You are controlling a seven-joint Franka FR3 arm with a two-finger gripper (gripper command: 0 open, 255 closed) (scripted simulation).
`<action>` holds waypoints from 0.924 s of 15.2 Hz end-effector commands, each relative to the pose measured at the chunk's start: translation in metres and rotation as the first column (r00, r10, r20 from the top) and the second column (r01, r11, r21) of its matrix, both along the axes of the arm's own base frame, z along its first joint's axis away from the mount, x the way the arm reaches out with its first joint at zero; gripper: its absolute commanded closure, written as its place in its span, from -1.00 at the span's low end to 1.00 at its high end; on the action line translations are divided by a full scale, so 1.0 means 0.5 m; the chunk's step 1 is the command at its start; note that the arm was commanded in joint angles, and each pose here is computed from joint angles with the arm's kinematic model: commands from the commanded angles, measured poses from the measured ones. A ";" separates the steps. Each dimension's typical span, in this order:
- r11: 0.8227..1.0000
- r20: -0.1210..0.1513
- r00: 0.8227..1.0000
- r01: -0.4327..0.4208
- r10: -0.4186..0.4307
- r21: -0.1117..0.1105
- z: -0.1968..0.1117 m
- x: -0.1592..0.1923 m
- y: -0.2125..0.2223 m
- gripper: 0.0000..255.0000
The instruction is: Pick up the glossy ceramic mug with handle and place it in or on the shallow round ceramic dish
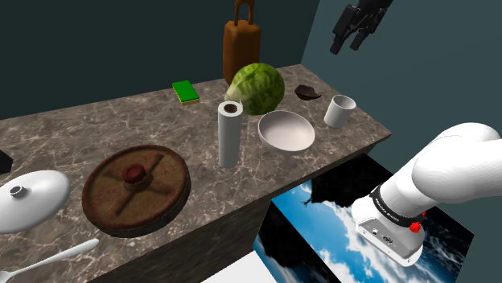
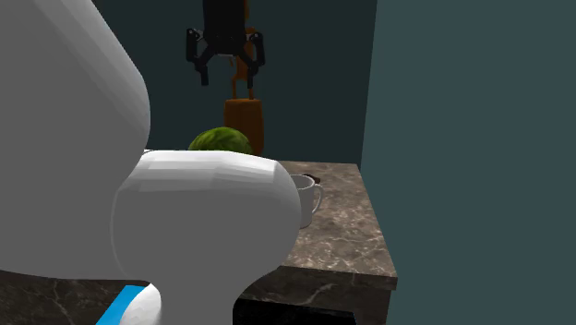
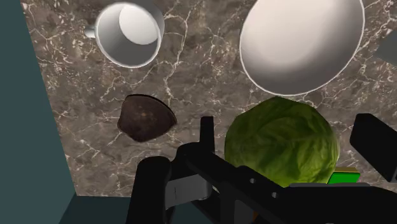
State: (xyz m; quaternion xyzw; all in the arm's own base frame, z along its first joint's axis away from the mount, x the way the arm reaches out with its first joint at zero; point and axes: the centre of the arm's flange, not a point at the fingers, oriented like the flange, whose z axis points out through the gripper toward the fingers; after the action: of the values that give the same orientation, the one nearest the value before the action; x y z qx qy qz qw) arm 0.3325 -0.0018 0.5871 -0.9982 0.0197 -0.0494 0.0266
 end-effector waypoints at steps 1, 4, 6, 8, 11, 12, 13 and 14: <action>1.000 0.000 1.000 0.000 0.000 0.000 0.000 0.000 0.000 -1.00; 1.000 -0.019 1.000 -0.008 0.008 -0.017 -0.071 0.003 -0.028 -1.00; 1.000 -0.032 0.999 -0.013 0.012 -0.028 -0.118 0.004 -0.047 -1.00; 0.999 -0.046 0.999 -0.019 0.017 -0.039 -0.165 0.005 -0.067 -1.00; 0.998 -0.065 0.998 -0.028 0.024 -0.056 -0.236 0.005 -0.097 -1.00; 0.998 -0.072 0.997 -0.031 0.026 -0.061 -0.259 0.004 -0.108 -1.00; 0.997 -0.078 0.997 -0.033 0.028 -0.067 -0.282 0.004 -0.118 -1.00; 0.997 -0.085 0.996 -0.037 0.030 -0.072 -0.305 0.004 -0.129 -1.00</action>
State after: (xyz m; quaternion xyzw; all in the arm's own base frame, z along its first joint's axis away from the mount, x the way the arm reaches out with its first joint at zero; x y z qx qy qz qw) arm 0.3353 -0.0601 0.4476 -0.9999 0.0041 -0.0103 -0.0073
